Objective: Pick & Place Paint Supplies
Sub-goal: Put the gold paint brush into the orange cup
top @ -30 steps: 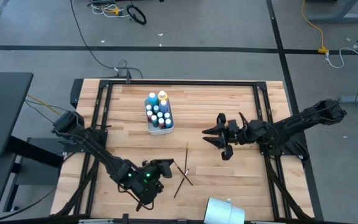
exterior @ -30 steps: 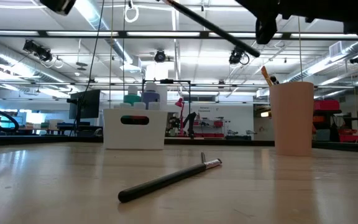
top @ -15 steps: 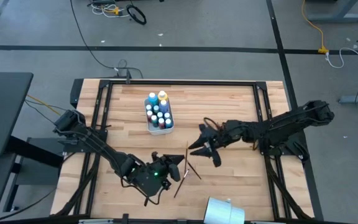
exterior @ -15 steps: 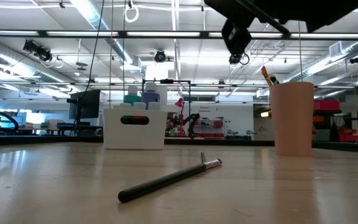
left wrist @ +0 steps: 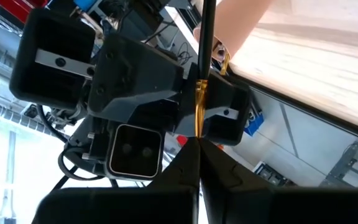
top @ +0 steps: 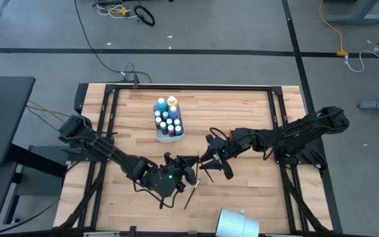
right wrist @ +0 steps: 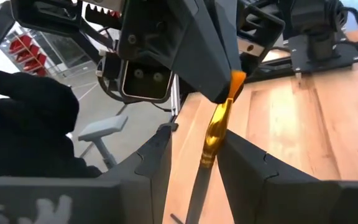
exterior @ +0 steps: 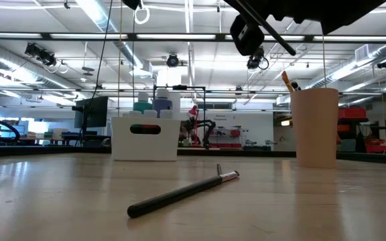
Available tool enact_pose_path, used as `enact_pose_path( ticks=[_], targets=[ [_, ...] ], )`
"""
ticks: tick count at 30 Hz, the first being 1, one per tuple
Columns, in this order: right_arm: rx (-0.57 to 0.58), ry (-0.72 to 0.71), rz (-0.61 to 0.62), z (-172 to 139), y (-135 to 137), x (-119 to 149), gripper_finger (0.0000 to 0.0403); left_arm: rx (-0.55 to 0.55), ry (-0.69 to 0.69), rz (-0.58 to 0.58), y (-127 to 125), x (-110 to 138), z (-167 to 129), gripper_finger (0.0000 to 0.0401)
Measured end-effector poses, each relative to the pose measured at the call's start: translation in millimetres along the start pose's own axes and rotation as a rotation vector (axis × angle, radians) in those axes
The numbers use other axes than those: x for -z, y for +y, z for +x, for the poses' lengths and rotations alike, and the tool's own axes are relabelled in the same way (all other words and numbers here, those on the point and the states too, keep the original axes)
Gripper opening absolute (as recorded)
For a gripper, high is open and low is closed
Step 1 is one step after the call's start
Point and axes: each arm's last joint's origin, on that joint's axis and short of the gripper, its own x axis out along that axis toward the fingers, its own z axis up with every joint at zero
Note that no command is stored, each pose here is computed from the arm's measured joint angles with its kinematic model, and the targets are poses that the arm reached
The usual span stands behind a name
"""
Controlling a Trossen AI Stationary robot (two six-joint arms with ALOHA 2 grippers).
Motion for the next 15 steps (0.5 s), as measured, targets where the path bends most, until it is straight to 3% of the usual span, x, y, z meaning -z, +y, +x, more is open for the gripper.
enact_pose_path(
  ticks=[5,15],
  targets=[
    [-0.001,0.001,-0.018,-1.1,-3.5,-1.2,0.0108,0.001,0.001,0.000,-0.2,0.5,1.1,0.0003],
    [-0.038,0.032,-0.105,-4.1,-11.6,-2.2,0.0015,-0.012,-0.034,-0.022,0.3,-0.3,0.9,0.0008]
  ],
)
